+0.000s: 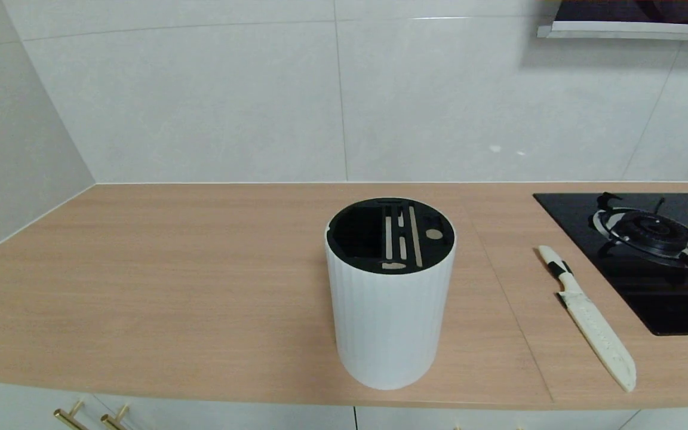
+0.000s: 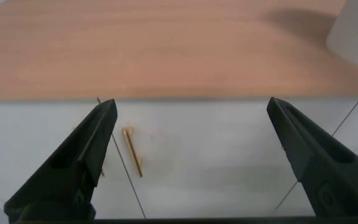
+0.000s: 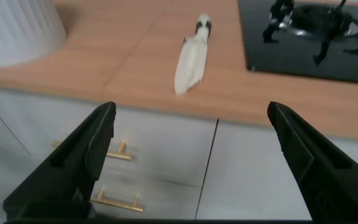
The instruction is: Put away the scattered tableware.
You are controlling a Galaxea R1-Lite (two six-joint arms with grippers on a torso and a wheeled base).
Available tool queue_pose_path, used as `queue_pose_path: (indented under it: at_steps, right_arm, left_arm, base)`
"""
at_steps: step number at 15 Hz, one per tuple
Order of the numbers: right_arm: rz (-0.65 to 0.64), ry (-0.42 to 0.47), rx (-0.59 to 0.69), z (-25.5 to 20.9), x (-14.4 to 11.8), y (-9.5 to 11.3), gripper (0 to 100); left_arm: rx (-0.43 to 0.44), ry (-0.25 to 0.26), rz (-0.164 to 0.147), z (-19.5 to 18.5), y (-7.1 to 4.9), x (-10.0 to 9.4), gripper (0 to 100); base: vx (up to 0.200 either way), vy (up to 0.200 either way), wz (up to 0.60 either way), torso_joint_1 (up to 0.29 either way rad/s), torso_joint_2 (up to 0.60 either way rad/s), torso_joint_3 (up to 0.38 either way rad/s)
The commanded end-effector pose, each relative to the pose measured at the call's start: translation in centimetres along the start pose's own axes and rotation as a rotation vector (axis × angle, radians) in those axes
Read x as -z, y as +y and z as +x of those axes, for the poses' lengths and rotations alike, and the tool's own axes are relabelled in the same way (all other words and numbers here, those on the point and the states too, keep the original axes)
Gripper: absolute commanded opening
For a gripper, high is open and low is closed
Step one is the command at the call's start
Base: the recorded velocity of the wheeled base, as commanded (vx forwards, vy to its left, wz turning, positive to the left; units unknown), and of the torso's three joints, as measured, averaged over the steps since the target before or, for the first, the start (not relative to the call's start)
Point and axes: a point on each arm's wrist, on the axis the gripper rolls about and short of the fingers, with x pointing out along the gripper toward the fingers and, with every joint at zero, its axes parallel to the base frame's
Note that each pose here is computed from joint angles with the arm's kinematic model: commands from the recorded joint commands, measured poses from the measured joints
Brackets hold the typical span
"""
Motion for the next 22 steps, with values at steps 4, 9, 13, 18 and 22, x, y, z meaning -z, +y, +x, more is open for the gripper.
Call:
queue_pose_path:
  at_steps: [4,9,13,18,22]
  right_arm:
    - [0.0,0.0,-0.001,0.0,-0.05,0.0,100]
    - [0.0,0.001,-0.001,0.01,0.0,0.0,100]
    - [0.0,0.001,-0.001,0.01,0.0,0.0,100]
    - [0.0,0.001,-0.001,0.01,0.0,0.0,100]
    - [0.0,0.0,-0.001,0.0,-0.05,0.0,100]
  left_arm:
    - [0.0,0.002,0.0,0.01,0.0,0.03,100]
    - [0.0,0.002,0.0,0.01,0.0,0.03,100]
    - [0.0,0.001,0.0,0.01,0.0,0.01,100]
    - [0.0,0.001,0.0,0.01,0.0,0.01,100]
    - [0.0,0.001,0.0,0.01,0.0,0.01,100]
  base:
    - [0.0,0.0,0.0,0.249,-0.54,-0.294]
    - [0.0,0.0,0.0,0.273,-0.58,-0.311]
    - [0.0,0.0,0.0,0.233,-0.49,-0.254]
    - [0.0,0.0,0.0,0.032,-0.07,-0.033]
    - [0.0,0.0,-0.15,0.003,0.0,0.001]
